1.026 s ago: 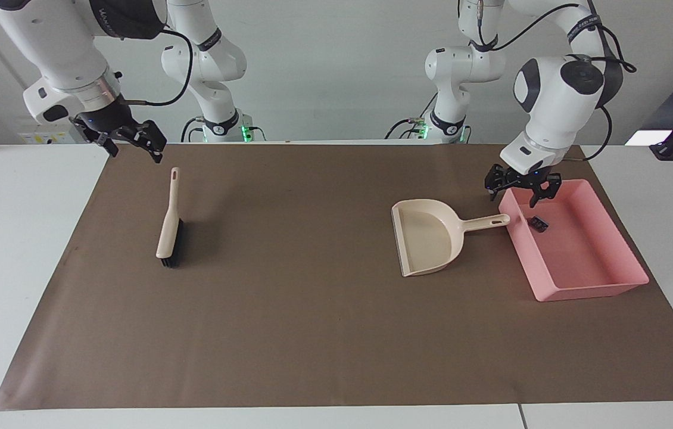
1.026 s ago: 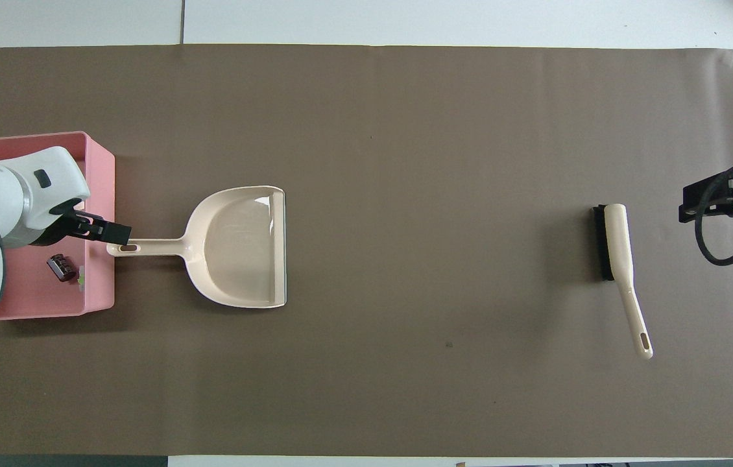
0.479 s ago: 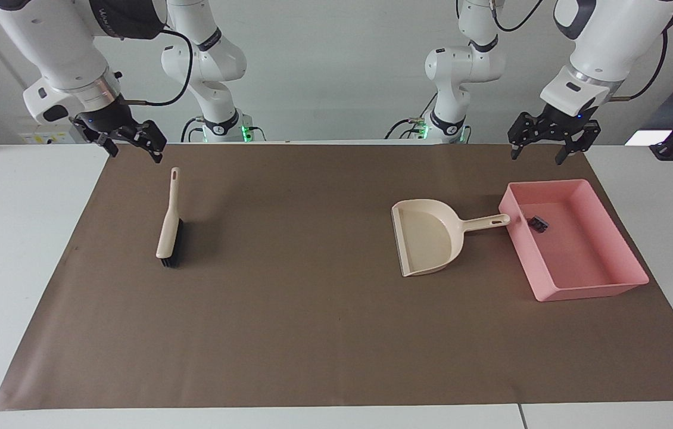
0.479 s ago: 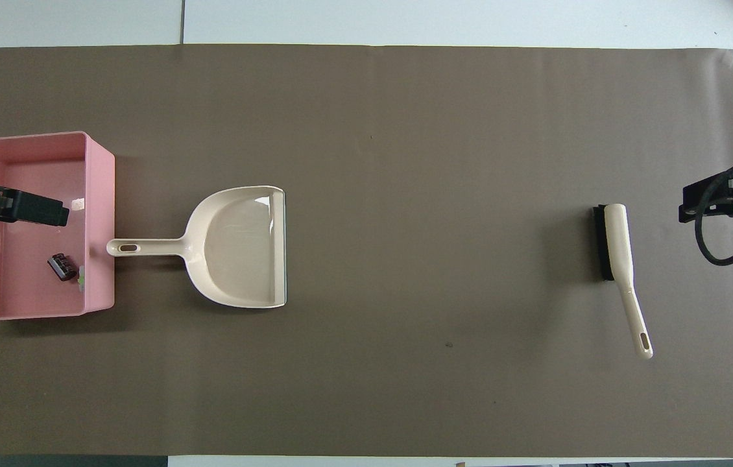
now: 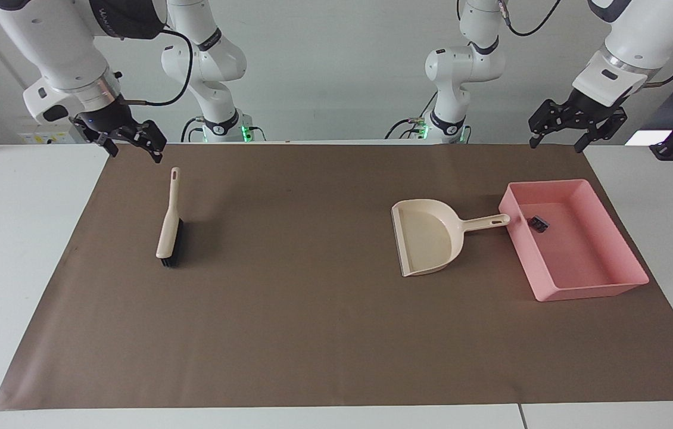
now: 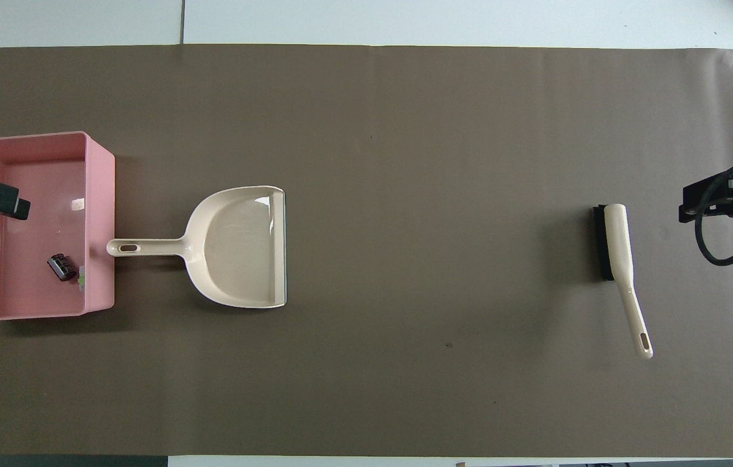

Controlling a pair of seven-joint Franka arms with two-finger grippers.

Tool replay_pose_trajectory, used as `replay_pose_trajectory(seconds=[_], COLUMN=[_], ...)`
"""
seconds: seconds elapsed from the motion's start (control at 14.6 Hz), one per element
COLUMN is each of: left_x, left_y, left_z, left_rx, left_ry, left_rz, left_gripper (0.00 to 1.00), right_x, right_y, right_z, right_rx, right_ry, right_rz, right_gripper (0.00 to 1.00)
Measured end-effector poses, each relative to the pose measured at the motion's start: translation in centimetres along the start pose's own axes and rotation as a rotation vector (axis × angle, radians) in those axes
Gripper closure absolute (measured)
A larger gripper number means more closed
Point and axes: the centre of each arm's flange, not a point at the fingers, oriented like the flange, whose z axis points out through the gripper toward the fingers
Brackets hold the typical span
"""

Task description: Clean e-waste and dump in bin

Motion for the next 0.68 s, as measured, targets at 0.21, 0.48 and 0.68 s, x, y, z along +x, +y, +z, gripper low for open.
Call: replay_pose_trajectory(seconds=[0.21,0.48,0.68], left_x=[0.0,0.6,0.5], left_y=[-0.2,0.0,-0.1], left_z=[0.1,1.6,2.5], left_rx=[0.0,0.012,0.015], left_ry=[0.002,0.012,0.013], left_rz=[-0.004,0.002,0.0], left_gripper=[0.0,0.0,0.0], right_x=[0.0,0.0,0.0], right_y=[0.0,0.0,0.0], right_z=[0.0,0.0,0.0], right_rx=[0.0,0.0,0.0], right_ry=[0.0,0.0,0.0], right_rz=[0.0,0.0,0.0], right_gripper=[0.0,0.0,0.0])
